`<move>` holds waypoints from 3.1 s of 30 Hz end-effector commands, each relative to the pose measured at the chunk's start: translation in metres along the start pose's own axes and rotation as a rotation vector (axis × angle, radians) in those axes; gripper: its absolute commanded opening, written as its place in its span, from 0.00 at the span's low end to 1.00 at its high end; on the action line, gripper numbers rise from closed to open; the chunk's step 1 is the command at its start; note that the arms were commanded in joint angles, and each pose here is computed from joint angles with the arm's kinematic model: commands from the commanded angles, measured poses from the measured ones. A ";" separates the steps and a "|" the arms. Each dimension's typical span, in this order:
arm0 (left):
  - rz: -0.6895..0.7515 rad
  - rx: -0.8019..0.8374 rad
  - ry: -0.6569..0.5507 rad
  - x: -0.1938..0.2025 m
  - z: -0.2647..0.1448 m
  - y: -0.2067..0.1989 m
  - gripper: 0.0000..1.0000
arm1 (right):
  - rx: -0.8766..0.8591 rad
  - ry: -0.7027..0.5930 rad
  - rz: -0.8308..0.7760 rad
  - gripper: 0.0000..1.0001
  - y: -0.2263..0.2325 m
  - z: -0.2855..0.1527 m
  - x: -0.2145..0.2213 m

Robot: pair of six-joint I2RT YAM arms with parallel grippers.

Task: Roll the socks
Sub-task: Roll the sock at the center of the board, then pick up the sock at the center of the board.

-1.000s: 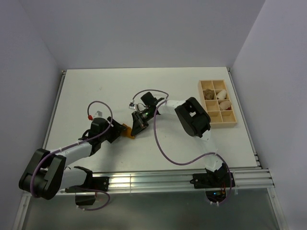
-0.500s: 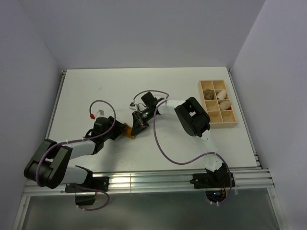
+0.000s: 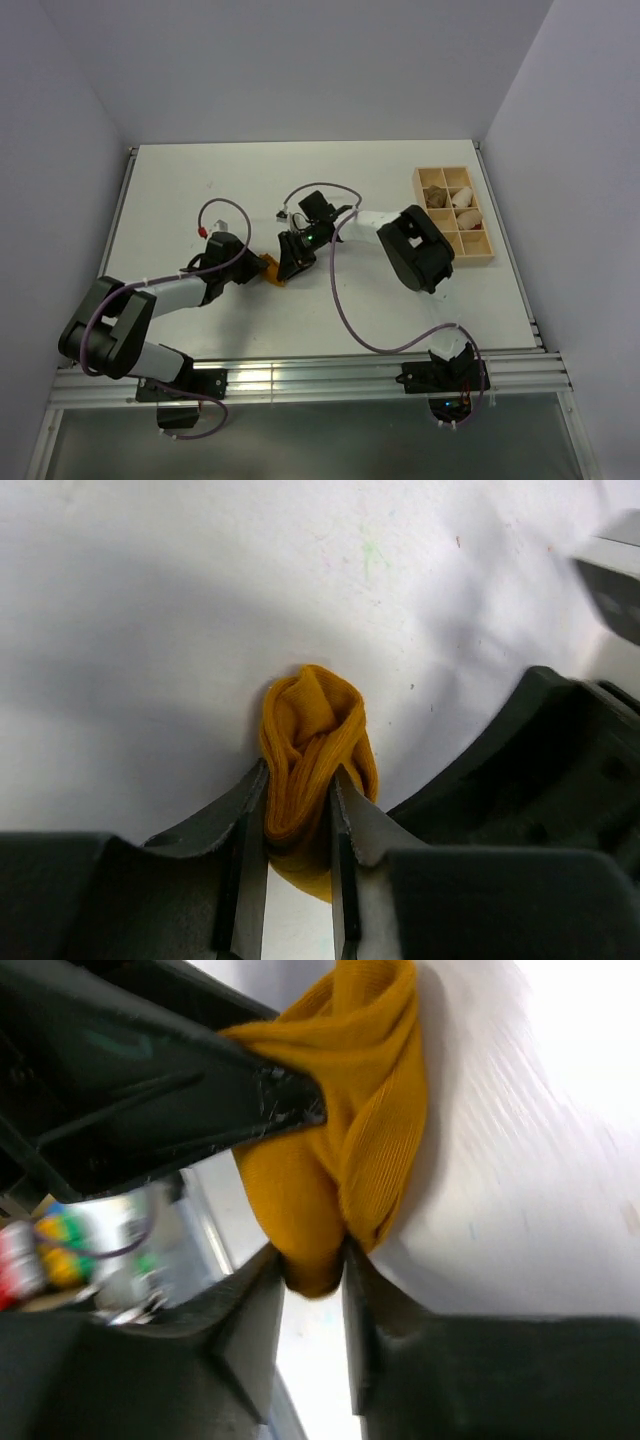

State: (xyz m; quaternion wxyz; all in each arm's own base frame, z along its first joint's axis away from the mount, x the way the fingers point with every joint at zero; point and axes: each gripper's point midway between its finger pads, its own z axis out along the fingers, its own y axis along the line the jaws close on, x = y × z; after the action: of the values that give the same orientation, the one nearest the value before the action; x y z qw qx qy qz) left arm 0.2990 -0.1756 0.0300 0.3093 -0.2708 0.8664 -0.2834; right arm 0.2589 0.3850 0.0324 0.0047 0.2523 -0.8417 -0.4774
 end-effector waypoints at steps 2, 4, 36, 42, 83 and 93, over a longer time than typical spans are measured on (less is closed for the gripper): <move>0.077 -0.144 0.092 0.015 0.000 0.024 0.18 | 0.315 -0.200 -0.194 0.50 -0.016 -0.036 -0.027; 0.092 -0.181 0.119 0.018 0.001 0.029 0.18 | 0.361 -0.293 -0.283 0.57 0.001 -0.053 -0.036; 0.267 -0.390 0.304 0.010 0.008 0.008 0.23 | 1.093 -0.440 -1.073 0.69 0.027 -0.002 -0.011; 0.266 -0.379 0.326 0.016 0.011 0.007 0.23 | 1.139 -0.437 -1.062 0.69 0.014 0.002 -0.012; 0.090 -0.230 0.038 -0.090 -0.025 -0.030 0.78 | 0.937 -0.065 -0.847 0.00 -0.052 0.029 0.048; 0.016 -0.137 -0.168 -0.163 -0.082 -0.010 0.78 | 0.730 -0.115 -0.656 0.00 -0.031 0.015 0.046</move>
State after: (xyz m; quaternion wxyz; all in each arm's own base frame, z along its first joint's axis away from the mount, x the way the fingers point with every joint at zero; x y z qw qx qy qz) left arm 0.3592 -0.0610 0.1417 0.3425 -0.3255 0.8626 -0.1806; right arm 0.2726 0.3953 0.0258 -0.4098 0.4639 -0.7800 -0.0917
